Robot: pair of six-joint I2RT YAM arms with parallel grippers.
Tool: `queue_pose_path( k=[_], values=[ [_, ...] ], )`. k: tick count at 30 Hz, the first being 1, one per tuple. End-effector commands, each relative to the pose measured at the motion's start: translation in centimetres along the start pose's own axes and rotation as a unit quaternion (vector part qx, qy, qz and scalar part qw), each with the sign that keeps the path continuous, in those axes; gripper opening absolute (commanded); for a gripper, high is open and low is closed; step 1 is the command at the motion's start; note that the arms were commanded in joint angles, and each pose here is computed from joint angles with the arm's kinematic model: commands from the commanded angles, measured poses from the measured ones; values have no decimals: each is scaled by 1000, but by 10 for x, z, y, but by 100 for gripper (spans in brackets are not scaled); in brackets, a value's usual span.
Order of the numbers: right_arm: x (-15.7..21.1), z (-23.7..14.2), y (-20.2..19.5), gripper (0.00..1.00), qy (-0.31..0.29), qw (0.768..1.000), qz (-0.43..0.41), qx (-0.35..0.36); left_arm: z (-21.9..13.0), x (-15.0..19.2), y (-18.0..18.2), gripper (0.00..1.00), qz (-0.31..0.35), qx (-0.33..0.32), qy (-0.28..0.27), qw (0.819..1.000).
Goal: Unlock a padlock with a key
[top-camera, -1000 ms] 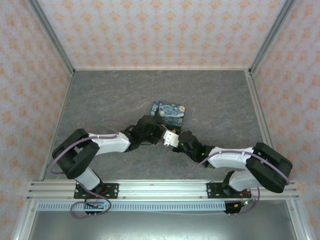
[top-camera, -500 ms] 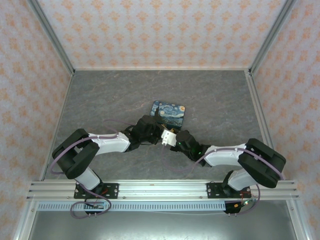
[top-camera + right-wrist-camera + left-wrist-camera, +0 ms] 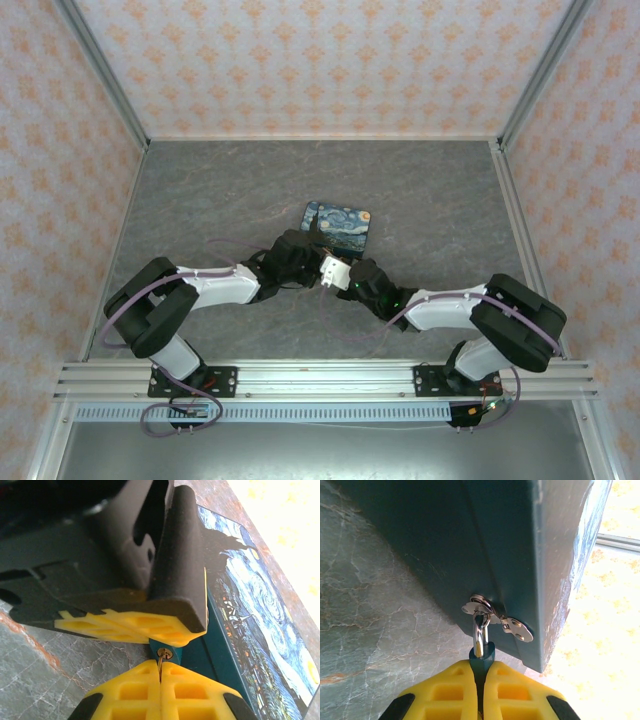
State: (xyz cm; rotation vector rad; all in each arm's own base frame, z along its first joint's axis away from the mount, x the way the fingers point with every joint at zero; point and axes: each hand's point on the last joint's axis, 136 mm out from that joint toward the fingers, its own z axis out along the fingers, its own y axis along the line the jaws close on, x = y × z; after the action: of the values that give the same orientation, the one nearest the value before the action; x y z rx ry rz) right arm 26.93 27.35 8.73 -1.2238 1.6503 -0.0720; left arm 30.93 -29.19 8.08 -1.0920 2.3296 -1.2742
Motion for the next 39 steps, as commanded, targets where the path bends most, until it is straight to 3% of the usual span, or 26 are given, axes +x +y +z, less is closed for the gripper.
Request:
queue_pose_path(
  k=[1,8,17,24,32,39],
  values=[
    [-15,1,-18,0,-16,998,49,35,1,3,-11,0,-3,21,8,1000],
    [-22,5,-15,0,-27,986,164,21,0,3,-12,0,-5,23,9,1000],
    [-20,19,2,0,-28,951,307,-11,1,2,-6,0,5,11,5,1000],
    [-15,26,21,0,-29,891,451,-47,-4,-6,4,34,30,-12,-14,999],
    [-7,27,30,0,-33,827,558,-61,-39,-28,11,56,67,-42,-67,995],
    [-9,23,32,0,-40,766,636,-86,-85,-55,2,70,134,-72,-136,979]
  ],
)
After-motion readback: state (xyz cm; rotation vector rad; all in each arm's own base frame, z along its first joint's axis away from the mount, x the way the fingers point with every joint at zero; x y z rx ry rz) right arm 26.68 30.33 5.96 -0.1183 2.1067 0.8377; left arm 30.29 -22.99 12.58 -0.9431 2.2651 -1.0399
